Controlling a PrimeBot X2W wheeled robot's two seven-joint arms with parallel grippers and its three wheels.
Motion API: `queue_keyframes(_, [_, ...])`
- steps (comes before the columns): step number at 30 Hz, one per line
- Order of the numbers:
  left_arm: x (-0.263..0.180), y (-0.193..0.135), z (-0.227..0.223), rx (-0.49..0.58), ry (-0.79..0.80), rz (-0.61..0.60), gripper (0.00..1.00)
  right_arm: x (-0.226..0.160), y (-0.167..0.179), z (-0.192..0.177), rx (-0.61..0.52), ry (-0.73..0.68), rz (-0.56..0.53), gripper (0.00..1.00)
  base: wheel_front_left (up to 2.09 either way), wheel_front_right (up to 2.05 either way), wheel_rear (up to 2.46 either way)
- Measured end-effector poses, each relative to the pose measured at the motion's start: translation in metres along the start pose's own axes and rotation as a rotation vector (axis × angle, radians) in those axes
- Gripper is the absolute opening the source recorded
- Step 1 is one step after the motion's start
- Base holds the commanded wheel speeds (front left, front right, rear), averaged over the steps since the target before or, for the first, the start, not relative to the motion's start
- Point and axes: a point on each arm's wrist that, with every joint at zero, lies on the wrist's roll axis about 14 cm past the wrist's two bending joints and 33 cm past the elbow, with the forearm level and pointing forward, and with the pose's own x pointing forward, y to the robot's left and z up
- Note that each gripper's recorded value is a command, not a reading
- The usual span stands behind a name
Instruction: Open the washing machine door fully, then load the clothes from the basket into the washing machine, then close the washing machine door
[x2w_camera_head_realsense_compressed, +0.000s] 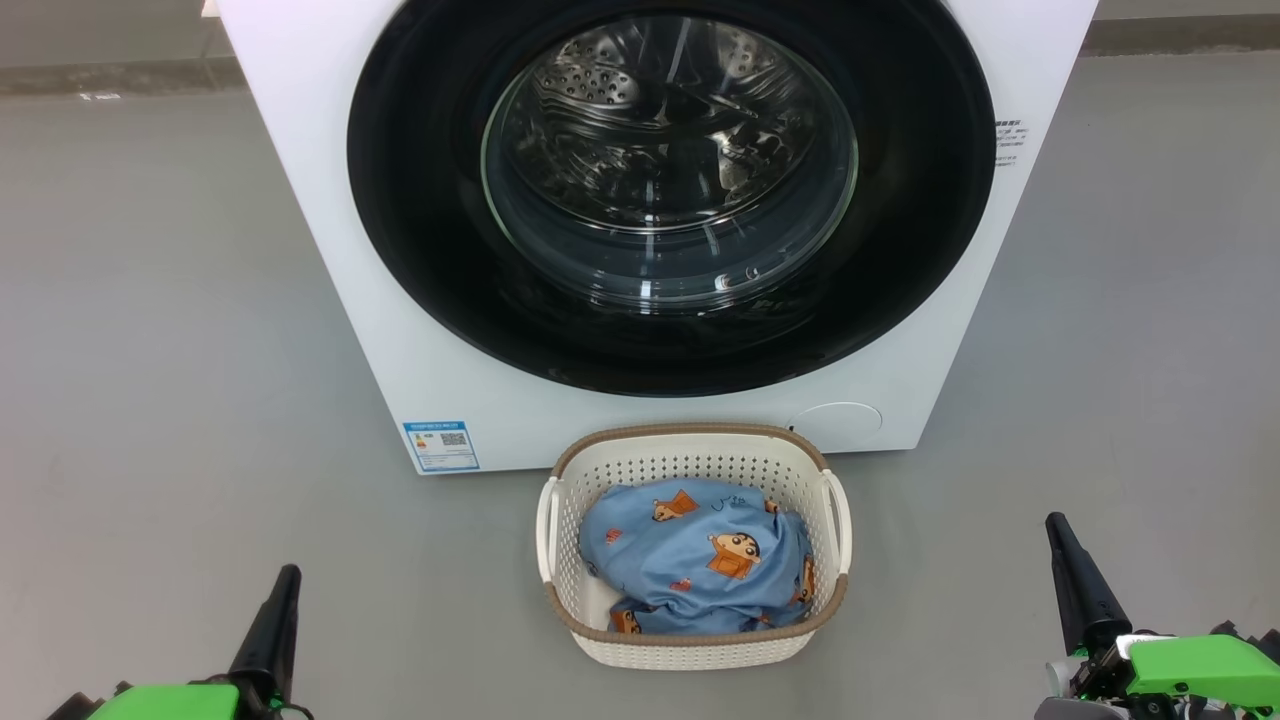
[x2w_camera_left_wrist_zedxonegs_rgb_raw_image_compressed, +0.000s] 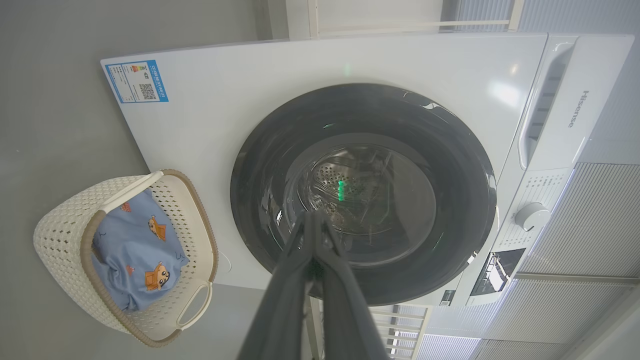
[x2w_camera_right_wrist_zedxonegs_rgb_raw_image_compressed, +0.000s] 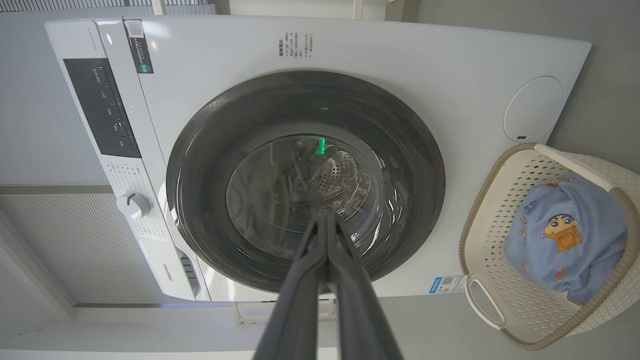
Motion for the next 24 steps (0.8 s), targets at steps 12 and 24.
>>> queue_keyframes(12, [-0.021,0.048,-0.01,-0.041,0.001,0.141,1.0,-0.019,-0.045,-0.002,0.022,-0.011,-0.133,1.0,0.0,0.0,0.0])
queue_keyframes(24, [-0.02,0.045,-0.008,-0.004,-0.022,0.136,1.0,-0.017,-0.039,-0.004,-0.016,-0.019,-0.115,1.0,0.0,0.0,0.0])
